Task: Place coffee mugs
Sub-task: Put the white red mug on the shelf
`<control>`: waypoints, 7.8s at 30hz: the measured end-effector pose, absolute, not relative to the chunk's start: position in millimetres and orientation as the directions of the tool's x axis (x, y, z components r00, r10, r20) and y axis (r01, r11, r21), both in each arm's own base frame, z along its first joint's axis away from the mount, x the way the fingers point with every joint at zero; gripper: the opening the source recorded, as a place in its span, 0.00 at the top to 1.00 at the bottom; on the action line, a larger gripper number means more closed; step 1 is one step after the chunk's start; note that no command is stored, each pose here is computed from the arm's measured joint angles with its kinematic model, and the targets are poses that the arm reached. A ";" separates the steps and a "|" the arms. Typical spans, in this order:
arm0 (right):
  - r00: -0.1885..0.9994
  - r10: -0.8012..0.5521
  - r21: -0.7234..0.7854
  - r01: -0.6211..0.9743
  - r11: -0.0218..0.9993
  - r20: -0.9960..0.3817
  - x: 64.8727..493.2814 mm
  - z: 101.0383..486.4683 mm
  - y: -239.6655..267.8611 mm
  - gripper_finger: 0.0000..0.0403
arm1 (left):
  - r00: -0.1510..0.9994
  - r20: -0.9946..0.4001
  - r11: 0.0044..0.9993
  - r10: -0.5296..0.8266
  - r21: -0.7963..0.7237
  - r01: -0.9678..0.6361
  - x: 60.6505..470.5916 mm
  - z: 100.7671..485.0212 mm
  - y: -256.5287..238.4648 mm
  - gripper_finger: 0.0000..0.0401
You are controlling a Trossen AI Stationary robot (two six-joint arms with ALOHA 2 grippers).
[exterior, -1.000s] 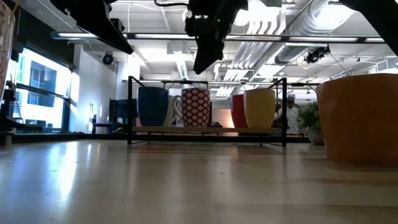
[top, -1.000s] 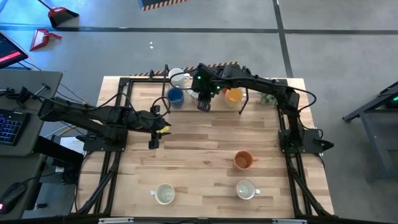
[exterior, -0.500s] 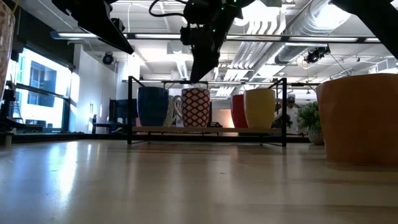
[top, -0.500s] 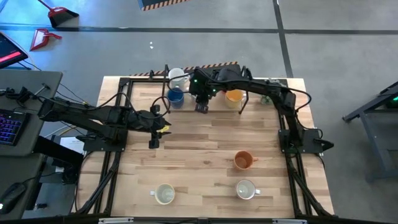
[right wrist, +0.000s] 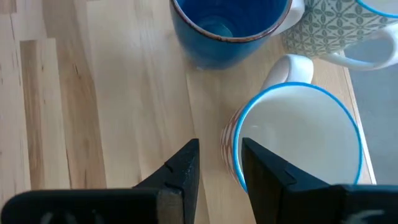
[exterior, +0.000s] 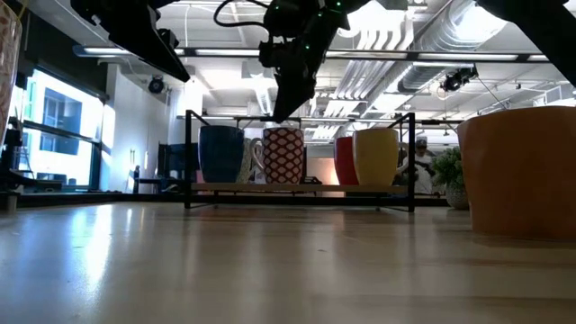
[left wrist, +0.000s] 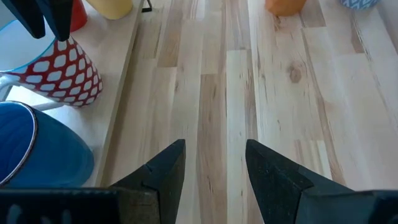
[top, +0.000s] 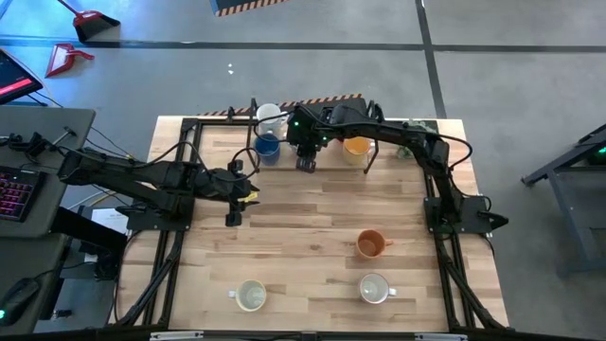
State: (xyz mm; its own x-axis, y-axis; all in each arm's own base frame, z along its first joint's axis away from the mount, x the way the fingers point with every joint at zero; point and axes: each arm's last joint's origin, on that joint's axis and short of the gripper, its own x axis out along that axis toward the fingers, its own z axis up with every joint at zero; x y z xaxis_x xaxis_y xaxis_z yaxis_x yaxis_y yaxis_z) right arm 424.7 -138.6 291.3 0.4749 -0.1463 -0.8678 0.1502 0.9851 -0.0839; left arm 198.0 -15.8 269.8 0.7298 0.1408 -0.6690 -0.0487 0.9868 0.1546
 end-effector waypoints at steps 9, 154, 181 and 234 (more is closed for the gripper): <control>0.465 -0.173 -0.111 0.157 0.981 -0.868 424.1 291.1 -140.0 0.76 | 0.730 -0.669 0.987 0.141 0.155 -0.049 198.0 269.8 -15.8 0.60; 0.472 -0.194 -0.047 0.305 0.951 -0.860 410.1 263.6 -222.7 1.00 | 0.711 -0.681 0.975 0.177 0.221 -0.031 196.3 268.3 -14.6 0.60; 0.370 -0.235 -0.107 0.334 0.936 -0.899 398.6 262.1 -227.3 1.00 | 0.711 -0.681 0.978 0.176 0.206 -0.045 196.4 268.2 -14.6 0.60; 0.370 -0.199 -0.081 0.310 0.947 -0.907 391.4 260.7 -236.8 0.97 | 0.710 -0.681 0.978 0.176 0.200 -0.051 196.3 268.2 -14.7 0.60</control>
State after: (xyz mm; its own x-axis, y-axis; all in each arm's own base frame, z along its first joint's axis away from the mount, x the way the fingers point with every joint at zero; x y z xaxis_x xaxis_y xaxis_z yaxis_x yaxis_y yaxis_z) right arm 391.4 -236.8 260.7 0.3703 -0.1986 -0.9074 0.3096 0.9474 -0.0810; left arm 196.3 -14.7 268.2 0.7104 0.1762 -0.6814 -0.0507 0.9784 0.2002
